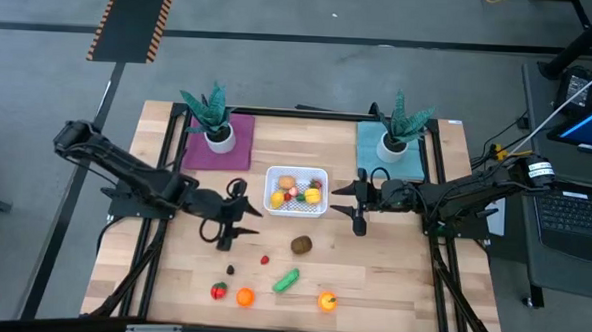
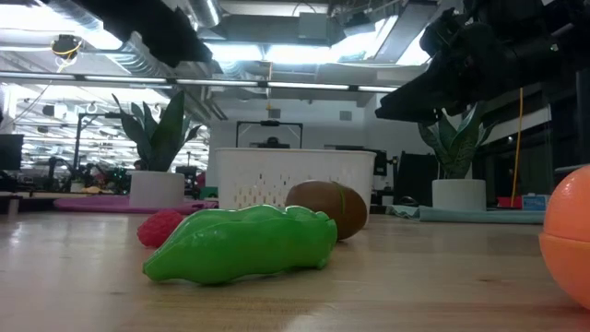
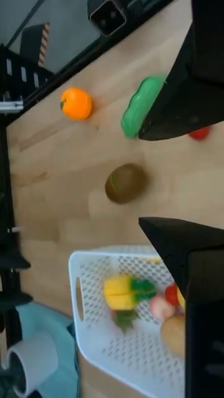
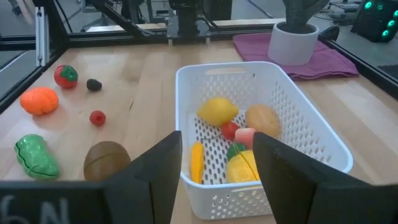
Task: Pick and placing Produce into tupperware
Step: Put the red raspberry into the white bin
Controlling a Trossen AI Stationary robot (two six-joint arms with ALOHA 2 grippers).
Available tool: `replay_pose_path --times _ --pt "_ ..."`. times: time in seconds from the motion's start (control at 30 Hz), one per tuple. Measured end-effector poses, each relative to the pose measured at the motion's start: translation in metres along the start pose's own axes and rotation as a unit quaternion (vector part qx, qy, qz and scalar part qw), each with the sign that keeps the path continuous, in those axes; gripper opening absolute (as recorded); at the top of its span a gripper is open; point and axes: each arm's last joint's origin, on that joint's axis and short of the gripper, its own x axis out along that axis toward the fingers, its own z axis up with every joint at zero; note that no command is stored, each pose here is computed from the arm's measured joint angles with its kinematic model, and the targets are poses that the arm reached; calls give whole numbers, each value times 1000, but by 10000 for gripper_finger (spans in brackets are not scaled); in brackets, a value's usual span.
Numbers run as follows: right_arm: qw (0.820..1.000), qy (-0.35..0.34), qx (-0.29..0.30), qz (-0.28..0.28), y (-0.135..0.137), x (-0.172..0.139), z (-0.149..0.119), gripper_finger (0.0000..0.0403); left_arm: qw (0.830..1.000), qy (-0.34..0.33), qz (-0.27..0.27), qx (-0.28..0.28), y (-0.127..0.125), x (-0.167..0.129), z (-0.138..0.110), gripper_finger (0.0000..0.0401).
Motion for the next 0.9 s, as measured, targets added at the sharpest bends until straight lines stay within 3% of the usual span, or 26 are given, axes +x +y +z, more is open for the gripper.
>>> replay_pose_path --times 0.63,0.9 --pt "1000 0 13 0 0 0 0 200 999 2 -34 -41 -20 -5 -3 204" --pt "1000 0 14 0 0 0 0 200 997 -8 -16 -79 -18 -4 -1 204"
